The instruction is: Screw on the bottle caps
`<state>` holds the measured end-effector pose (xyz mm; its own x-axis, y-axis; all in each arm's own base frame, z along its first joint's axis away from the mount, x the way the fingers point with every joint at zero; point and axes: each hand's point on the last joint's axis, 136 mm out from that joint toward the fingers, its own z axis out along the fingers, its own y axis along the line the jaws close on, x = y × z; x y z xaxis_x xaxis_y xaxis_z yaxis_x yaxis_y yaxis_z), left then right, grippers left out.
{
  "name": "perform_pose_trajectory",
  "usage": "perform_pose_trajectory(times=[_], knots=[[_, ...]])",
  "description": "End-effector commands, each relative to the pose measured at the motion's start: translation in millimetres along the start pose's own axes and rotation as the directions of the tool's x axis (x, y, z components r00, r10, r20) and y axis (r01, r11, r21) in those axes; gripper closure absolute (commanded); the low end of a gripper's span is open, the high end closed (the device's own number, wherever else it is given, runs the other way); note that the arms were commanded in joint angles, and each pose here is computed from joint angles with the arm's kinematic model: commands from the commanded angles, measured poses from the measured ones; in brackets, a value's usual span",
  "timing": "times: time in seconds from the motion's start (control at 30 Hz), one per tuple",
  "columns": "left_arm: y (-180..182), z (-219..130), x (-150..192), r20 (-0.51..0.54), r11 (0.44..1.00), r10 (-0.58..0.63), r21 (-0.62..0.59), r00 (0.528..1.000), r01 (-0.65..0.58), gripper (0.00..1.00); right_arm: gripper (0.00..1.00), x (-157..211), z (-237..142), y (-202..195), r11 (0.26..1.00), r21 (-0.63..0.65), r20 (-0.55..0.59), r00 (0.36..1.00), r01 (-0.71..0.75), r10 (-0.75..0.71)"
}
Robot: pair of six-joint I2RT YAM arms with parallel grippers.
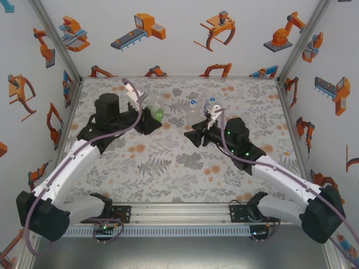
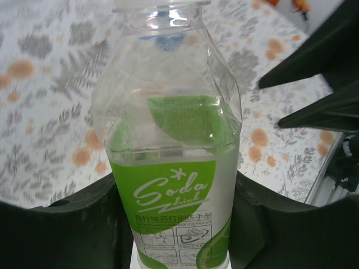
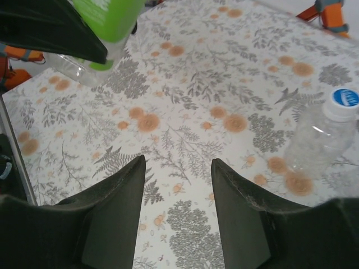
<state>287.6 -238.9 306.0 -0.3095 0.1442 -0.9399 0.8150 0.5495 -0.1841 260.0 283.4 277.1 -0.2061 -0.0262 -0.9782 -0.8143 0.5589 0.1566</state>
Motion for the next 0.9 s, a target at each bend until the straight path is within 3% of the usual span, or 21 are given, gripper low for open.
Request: perform_pose_trajectory(times=[0.0,0.17,0.37,0.53,0.6,0.77,0.87], knots=[[-31.8,-19.3,-17.0,0.159,0.968,0.165,0.162,0.973,-0.191,0.76,0.52,9.6,12.4,2.5,0.996,0.083,-0.058,0.998,-0.029,0.034],[-38.1,-40.0,-24.8,0.29,0.946,0.248,0.133,0.925,-0.295,0.82,0.55,42.6,38.1,21.6,0.987,0.122,-0.176,0.976,-0.106,0.126],[-27.9,-57.0,-24.2,0.29,0.948,0.295,0.027,0.91,-0.316,0.88,0.57,94.2,60.9,47.0,0.974,0.179,-0.353,0.915,-0.14,0.196],[-16.9,-77.2,-33.4,0.323,0.953,0.303,-0.085,0.897,-0.291,0.93,0.6,137.6,74.7,61.1,0.948,0.259,-0.496,0.817,-0.184,0.294],[-13.8,-83.2,-34.9,0.328,0.952,0.307,-0.112,0.893,-0.286,0.99,0.6,150.2,79.3,67.4,0.946,0.267,-0.535,0.788,-0.184,0.304],[-4.5,-97.9,-40.0,0.338,0.94,0.331,-0.202,0.881,-0.276,1.0,0.6,177.2,90.1,83.0,0.954,0.267,-0.632,0.721,-0.14,0.283],[11.9,-108.2,-40.4,0.318,0.915,0.348,-0.322,0.882,-0.245,1.0,0.58,189.1,96.3,94.1,0.963,0.25,-0.679,0.692,-0.096,0.245]])
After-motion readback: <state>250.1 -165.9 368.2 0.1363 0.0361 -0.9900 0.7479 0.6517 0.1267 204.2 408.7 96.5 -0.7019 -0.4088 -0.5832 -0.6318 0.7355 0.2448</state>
